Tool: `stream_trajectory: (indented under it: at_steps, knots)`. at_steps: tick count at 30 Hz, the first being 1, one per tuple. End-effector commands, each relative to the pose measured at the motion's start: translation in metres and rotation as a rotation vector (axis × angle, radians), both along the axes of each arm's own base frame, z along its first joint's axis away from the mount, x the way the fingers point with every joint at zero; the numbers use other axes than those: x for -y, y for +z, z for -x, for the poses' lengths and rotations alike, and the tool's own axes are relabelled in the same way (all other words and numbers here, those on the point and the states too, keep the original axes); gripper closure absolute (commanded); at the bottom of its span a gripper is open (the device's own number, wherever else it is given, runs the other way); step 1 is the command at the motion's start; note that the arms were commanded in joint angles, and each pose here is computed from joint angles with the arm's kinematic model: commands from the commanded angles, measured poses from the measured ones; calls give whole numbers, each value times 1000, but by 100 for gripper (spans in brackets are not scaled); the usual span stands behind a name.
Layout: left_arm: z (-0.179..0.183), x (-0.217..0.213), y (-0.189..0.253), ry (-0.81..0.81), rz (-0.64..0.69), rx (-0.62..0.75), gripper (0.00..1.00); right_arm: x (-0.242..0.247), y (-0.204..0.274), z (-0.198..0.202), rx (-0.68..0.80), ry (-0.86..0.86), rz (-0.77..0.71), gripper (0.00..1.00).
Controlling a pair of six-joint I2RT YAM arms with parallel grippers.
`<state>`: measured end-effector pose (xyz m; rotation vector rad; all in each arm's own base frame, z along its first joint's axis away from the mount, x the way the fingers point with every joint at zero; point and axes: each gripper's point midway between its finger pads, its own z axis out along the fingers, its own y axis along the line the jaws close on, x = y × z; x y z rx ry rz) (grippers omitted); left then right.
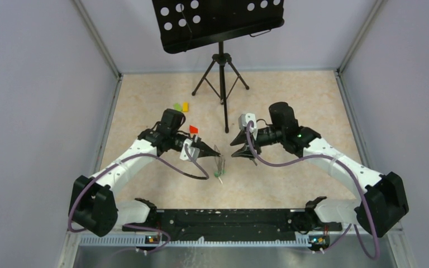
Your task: Put the keys on the keyring
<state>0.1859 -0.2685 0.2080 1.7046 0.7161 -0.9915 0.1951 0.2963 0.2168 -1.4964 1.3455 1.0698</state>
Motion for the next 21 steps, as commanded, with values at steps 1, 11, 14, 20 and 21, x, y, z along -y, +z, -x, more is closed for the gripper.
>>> stream_trajectory:
  at_steps: [1,11,14,20,21]
  knots:
    - [7,-2,0,-41,15,175,100,-8,11,3,52,52,-27,57]
    - [12,1,0,-69,51,150,100,-14,-5,5,30,70,8,60]
    - [15,2,1,-76,61,113,100,-14,-5,5,39,70,11,60]
    - [19,5,6,-85,78,-11,100,-15,-3,6,59,67,11,62]
    - [19,6,8,-86,80,-32,100,-15,-2,6,65,66,8,63]
